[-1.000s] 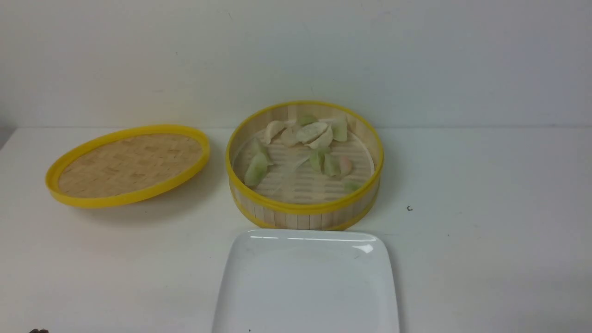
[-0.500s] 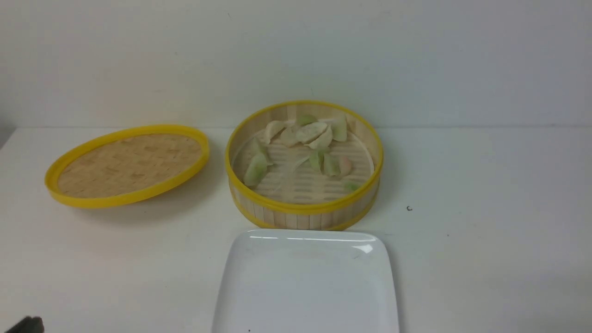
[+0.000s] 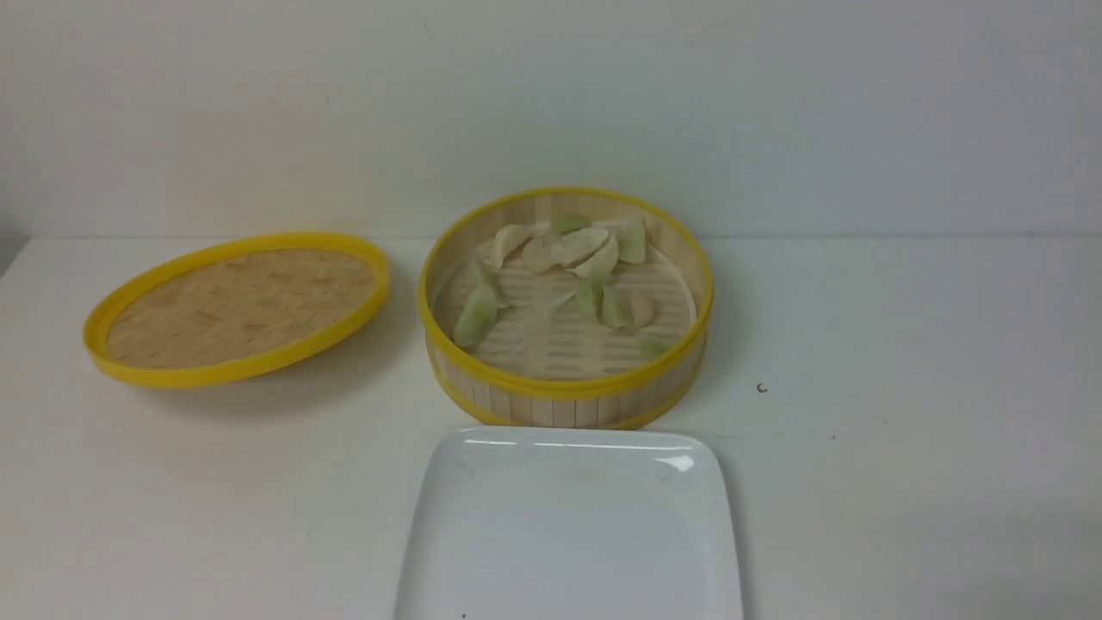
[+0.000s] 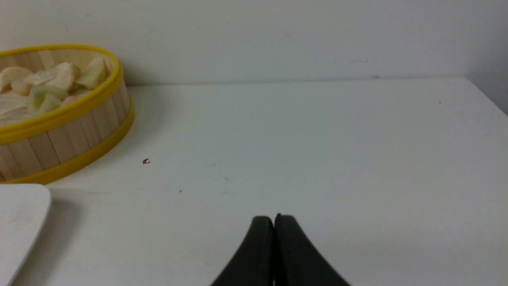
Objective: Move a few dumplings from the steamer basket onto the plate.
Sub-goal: Use the left arm to grab a dumpling from the steamer
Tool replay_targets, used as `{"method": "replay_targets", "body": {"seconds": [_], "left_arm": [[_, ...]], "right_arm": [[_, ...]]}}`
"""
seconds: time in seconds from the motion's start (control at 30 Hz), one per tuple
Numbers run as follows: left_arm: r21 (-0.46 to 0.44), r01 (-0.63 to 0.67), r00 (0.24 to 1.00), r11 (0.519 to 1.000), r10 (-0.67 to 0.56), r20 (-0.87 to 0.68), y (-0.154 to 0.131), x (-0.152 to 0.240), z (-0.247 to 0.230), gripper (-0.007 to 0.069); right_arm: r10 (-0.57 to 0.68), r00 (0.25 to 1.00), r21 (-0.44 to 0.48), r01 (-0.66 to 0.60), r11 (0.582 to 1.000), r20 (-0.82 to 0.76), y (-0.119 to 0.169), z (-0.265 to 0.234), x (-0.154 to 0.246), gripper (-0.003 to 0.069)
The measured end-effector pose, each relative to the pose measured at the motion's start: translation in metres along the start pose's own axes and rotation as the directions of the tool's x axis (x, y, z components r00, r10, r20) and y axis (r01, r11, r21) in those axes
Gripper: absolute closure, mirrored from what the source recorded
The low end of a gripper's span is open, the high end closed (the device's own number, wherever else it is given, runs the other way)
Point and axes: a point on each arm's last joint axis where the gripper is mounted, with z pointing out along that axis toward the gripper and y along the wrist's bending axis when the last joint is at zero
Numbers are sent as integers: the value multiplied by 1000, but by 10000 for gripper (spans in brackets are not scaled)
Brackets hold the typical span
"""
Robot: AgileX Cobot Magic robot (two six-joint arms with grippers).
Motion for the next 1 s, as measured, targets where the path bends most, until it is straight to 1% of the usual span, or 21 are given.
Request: {"method": "replay_targets", "body": {"seconds": [0.07,0.1,0.13,0.17,0.23,0.27,0.33,0.37,0.4,0.47,0.5,0.53,0.67,0.7,0.73,0.77,0.83,0.87,0.93,0.97,1.0], "left_arm": [[15,29,999,999,-29,-32,-16,-19,13,631],[10,30,998,1000,-29,-49,-16,-18,13,631],[-3,33,988,999,-33,-149,-31,-33,30,631],[-11,28,982,1000,-30,-185,-35,-36,34,631],[-68,-11,916,998,-17,-400,-47,-40,52,631],[-105,-69,826,992,-2,-564,-53,-39,70,631],[-110,-156,675,982,24,-737,-59,-37,91,631],[-99,-216,540,971,35,-841,-57,-27,102,631],[-76,-251,434,965,42,-900,-56,-19,111,631],[-40,-278,296,960,46,-954,-54,-7,124,631],[-16,-283,186,959,39,-982,-49,8,132,631],[0,-280,141,960,41,-989,-47,15,137,631],[26,-202,-92,979,8,-996,-27,74,161,631],[38,-181,-132,983,14,-991,-23,87,167,631],[39,-177,-141,983,14,-990,-22,90,167,631],[56,-144,-190,988,28,-981,-15,109,179,631],[61,-129,-215,990,32,-976,-11,121,185,631],[73,-118,-223,990,45,-974,-8,131,198,631],[108,-109,-226,988,81,-971,-8,145,216,631],[113,-109,-226,988,86,-970,-8,146,218,631],[163,-107,-214,981,137,-967,-13,158,236,631]], "right_arm": [[55,998,-17,-54,998,40,1,0,-2,673],[64,997,-19,-63,998,40,1,0,-2,673],[144,985,-43,-141,989,96,3,0,-8,673],[154,983,-46,-150,988,102,3,0,-8,673],[260,953,-80,-250,965,158,3,-1,-14,673],[346,919,-107,-331,938,187,3,-2,-18,673],[427,880,-132,-407,904,207,3,-2,-21,673],[472,856,-146,-450,881,210,3,-2,-22,673],[500,840,-154,-477,865,211,3,-3,-22,673],[529,823,-162,-504,848,210,2,-3,-22,673],[542,814,-166,-517,840,207,2,-3,-22,673],[546,812,-167,-521,837,205,2,-3,-22,673],[546,812,-167,-520,838,207,2,-3,-23,673],[550,808,-169,-524,834,211,2,-3,-23,673],[551,808,-169,-525,834,211,2,-3,-23,673],[570,792,-177,-542,822,220,2,-3,-24,673],[585,784,-184,-556,811,206,3,-4,-26,673],[589,793,-195,-560,805,154,7,-6,-30,673],[547,833,-215,-522,826,81,14,-13,-51,673],[545,835,-215,-521,826,72,15,-14,-53,673],[479,877,-195,-476,857,-37,21,-14,-67,673]]}}
